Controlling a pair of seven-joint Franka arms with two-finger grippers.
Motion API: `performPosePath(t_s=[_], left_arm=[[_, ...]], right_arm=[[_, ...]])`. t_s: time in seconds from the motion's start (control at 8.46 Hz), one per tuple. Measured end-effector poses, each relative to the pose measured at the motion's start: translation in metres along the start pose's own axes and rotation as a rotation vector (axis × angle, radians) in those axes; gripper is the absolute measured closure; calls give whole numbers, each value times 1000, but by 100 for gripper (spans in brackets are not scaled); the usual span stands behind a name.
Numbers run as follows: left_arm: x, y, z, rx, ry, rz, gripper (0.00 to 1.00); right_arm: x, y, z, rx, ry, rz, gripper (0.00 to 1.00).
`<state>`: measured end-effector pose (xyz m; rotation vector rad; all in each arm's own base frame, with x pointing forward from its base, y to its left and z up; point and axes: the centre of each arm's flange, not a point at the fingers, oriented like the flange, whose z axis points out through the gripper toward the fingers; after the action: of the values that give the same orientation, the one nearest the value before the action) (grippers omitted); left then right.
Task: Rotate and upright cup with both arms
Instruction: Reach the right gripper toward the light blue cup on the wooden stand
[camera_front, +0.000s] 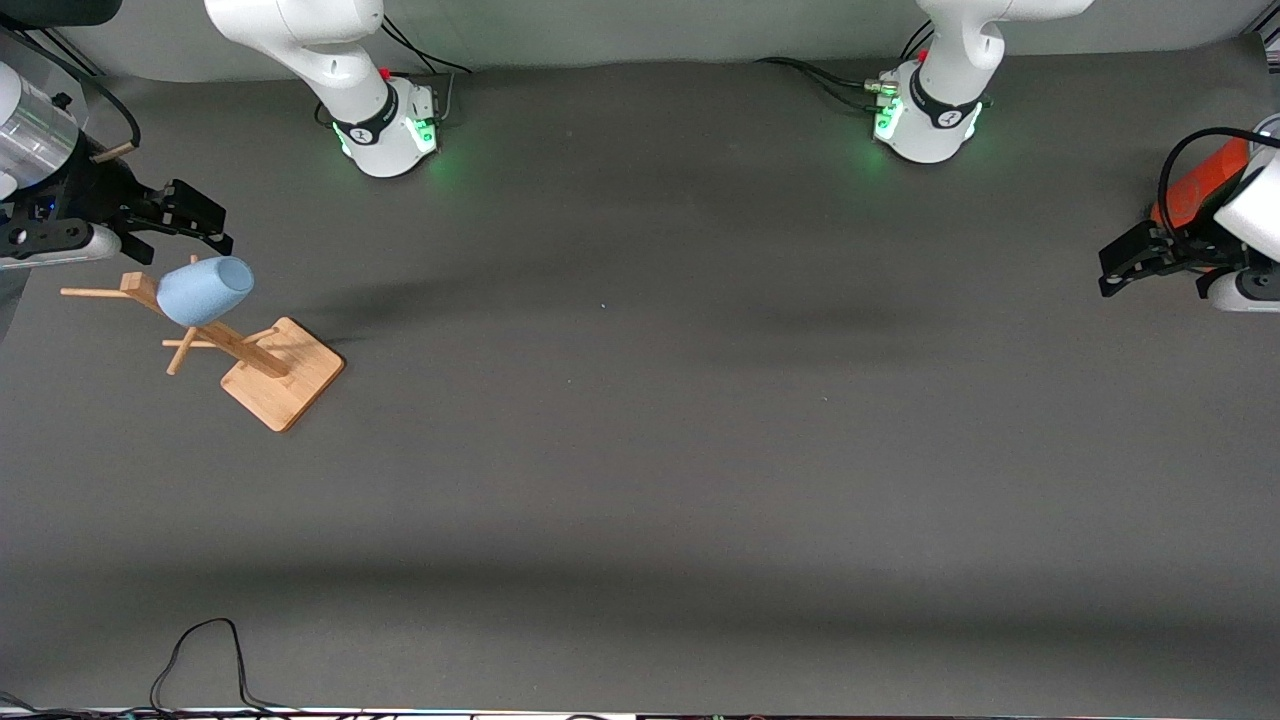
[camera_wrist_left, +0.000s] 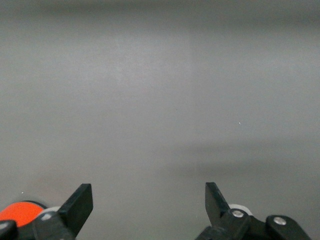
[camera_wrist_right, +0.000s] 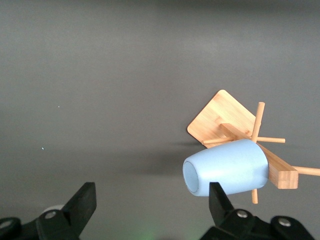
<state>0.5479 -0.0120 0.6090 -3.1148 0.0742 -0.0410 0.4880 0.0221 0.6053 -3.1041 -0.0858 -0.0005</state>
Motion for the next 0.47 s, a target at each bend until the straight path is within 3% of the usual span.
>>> performPosePath(t_s=[0.47], left_arm=[[2,0,-5,0,12,-1,0]], right_arm=[[1,-3,-6,4,-2,-8,0]])
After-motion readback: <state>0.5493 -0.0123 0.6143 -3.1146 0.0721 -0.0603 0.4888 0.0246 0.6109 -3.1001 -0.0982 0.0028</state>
